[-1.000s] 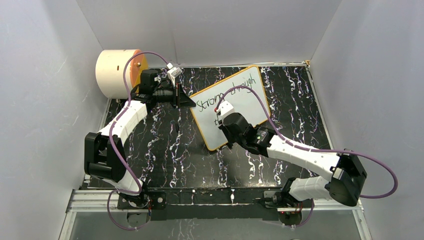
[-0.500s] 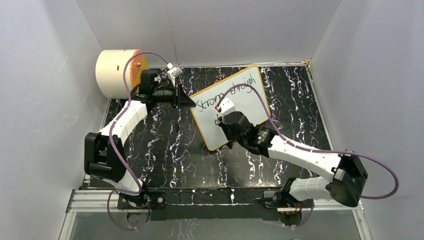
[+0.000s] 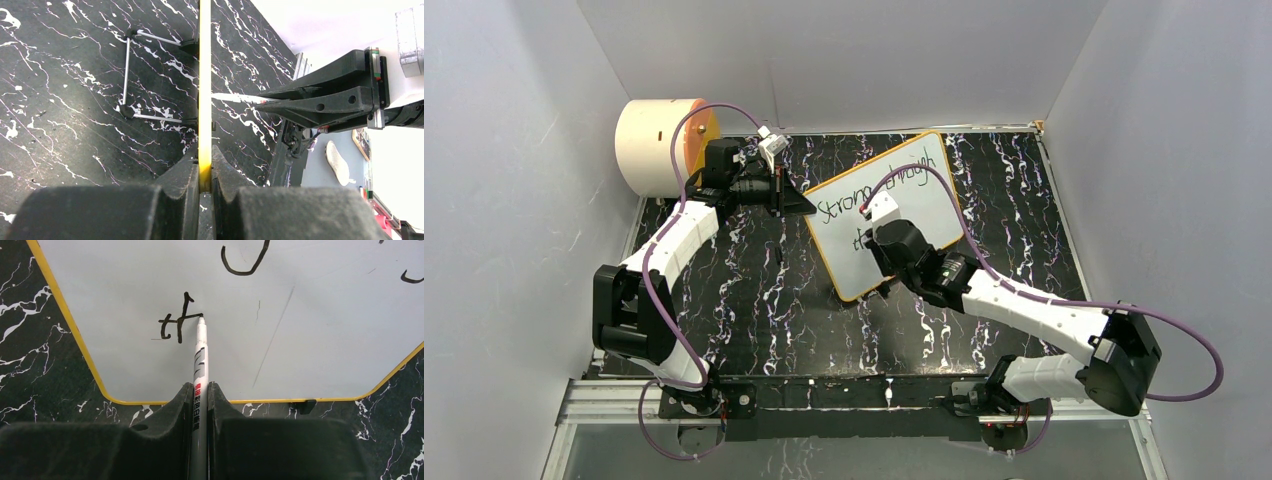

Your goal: Write a sentence on the whiteboard

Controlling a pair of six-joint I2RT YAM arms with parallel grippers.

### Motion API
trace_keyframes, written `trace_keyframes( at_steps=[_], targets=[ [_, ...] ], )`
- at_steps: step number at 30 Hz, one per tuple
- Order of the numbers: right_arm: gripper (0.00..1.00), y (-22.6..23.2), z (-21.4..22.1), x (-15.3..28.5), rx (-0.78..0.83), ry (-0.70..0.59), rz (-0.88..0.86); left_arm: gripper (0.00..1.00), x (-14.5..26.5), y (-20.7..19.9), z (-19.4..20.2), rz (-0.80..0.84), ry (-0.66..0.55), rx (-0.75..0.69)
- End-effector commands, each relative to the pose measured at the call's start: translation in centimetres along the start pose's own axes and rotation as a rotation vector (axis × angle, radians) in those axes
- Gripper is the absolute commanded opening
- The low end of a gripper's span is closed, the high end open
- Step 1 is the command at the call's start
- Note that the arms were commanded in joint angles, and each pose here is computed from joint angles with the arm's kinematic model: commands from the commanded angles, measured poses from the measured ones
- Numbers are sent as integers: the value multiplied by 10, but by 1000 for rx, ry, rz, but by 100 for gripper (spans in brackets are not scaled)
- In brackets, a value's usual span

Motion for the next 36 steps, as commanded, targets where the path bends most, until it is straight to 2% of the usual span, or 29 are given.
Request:
trace_keyframes(
  at_steps=[1, 14, 25, 36],
  targets=[
    [0, -5, -5, 4, -29, -45, 16, 0, 6, -8, -3, 5, -5, -10],
    [0, -6, 16, 5, -24, 60, -8, 0, 5, -8, -2, 5, -4, -8],
    [0, -14, -6, 15, -39, -72, 4, 0, 5, -8, -2, 2, -4, -7],
    [0, -12, -9, 7, -48, -71, -27, 0, 6, -8, -3, 2, -4, -10]
  ],
)
Point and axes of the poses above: each gripper's point midway between its finger pads, its own x axis back along the fingers, its own y axis along the line the jaws close on, z = x × y, the point moved 9 cm from there along x, back along the fingers, and after that the axes turned 13 degrees about -x, right-handed, at the moved point
